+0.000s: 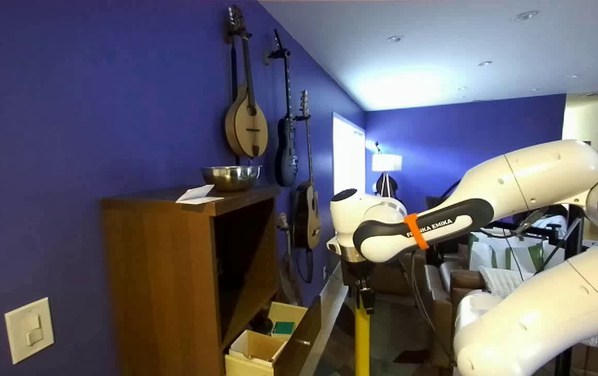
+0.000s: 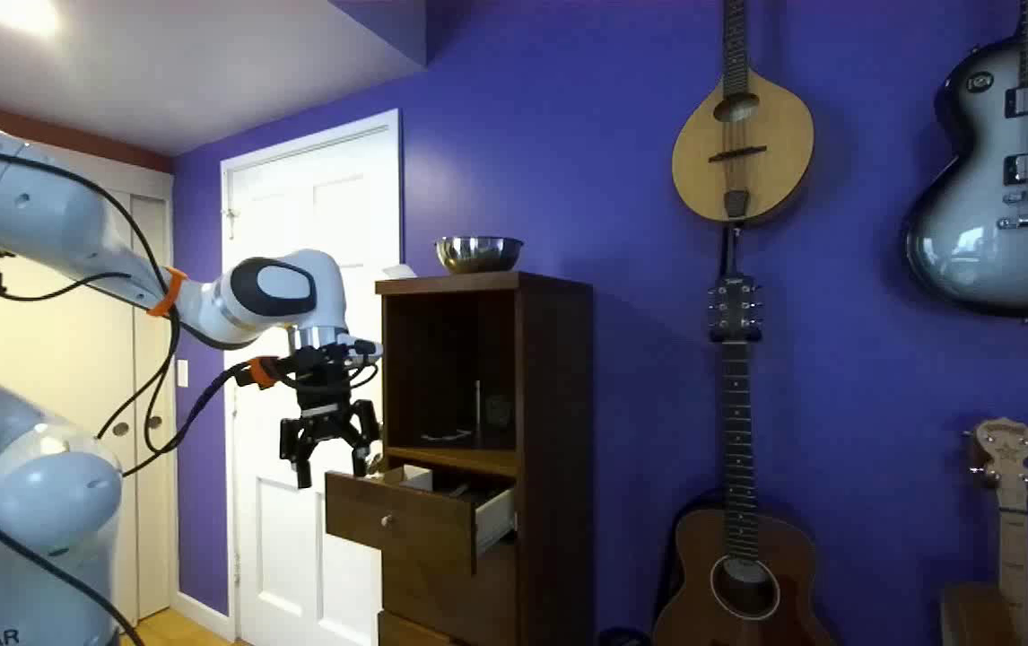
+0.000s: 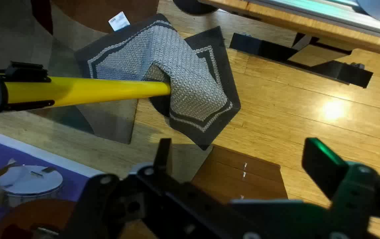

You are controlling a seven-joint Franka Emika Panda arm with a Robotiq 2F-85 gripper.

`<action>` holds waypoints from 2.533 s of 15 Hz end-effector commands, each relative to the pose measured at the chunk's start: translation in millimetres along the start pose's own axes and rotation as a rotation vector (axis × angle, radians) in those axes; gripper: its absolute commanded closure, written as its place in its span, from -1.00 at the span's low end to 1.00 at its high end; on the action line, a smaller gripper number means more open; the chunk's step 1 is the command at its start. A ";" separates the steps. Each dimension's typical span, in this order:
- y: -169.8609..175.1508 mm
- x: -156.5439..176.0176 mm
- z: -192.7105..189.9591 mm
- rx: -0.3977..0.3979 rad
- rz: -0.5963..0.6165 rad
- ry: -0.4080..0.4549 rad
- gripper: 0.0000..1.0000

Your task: Remove the small white box from the drawer

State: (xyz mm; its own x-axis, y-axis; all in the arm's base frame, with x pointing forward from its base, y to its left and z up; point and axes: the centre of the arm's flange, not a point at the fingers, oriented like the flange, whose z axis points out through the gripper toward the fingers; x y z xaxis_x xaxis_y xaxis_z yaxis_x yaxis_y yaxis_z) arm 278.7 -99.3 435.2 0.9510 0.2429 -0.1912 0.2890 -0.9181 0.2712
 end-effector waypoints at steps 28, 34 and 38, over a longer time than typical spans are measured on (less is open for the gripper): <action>-38.9 177.9 -90.0 -0.006 0.190 0.211 -1.00; -49.4 170.5 -28.8 0.222 0.255 0.282 -1.00; -43.3 175.9 -28.7 0.205 0.262 0.274 -1.00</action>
State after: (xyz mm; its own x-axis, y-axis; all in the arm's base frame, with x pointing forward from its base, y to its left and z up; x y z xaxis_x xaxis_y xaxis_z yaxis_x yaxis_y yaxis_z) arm 436.6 -7.9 416.9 0.9913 0.0419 0.1247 0.0322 -0.9963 0.0791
